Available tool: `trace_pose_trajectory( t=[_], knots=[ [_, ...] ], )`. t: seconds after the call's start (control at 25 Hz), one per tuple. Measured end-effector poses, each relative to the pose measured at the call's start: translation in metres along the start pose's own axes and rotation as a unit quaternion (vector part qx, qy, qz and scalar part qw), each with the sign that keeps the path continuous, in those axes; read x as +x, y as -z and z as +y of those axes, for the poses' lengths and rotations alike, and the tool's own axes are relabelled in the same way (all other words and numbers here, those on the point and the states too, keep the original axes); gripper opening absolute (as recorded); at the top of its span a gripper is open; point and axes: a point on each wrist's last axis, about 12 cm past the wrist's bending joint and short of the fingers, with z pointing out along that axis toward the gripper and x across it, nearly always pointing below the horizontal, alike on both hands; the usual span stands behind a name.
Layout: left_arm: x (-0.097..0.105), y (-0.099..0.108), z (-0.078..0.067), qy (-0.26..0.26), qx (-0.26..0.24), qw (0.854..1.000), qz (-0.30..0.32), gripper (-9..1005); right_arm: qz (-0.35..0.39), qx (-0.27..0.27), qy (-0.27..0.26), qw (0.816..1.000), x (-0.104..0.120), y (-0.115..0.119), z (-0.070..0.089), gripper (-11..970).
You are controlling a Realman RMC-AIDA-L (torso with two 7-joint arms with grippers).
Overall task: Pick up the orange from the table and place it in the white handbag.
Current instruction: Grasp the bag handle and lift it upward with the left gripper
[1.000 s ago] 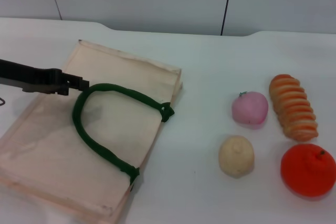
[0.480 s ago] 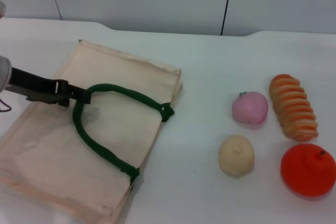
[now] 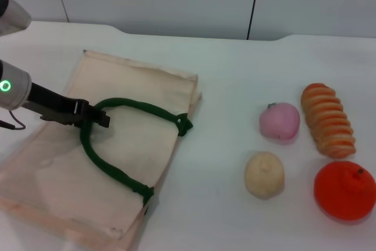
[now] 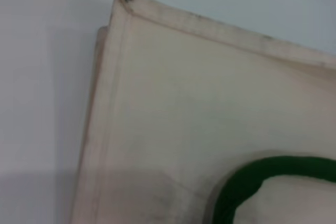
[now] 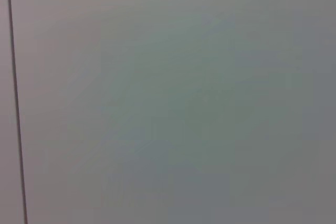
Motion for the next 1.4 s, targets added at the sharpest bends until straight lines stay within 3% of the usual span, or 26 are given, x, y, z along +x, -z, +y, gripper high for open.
trace_pose_trajectory(
  t=[0.48, 0.8, 1.2, 1.4],
  knots=[
    [-0.001, 0.000, 0.002, 0.011, -0.010, 1.000, 0.004, 707, -0.001, -0.001, 0.000, 1.000, 0.000, 0.000, 0.000, 879],
    [-0.002, -0.001, 0.000, 0.008, -0.026, 0.999, 0.025, 274, -0.003, -0.002, -0.005, 1.000, -0.001, -0.001, 0.001, 879],
    [-0.008, 0.002, -0.003, 0.005, -0.010, 1.000, 0.000, 137, -0.001, 0.001, -0.005, 1.000, 0.000, 0.002, -0.001, 880],
    [-0.016, 0.025, -0.009, -0.008, 0.042, 0.997, -0.058, 122, 0.000, 0.001, -0.004, 1.000, 0.000, 0.002, -0.001, 880]
  ],
)
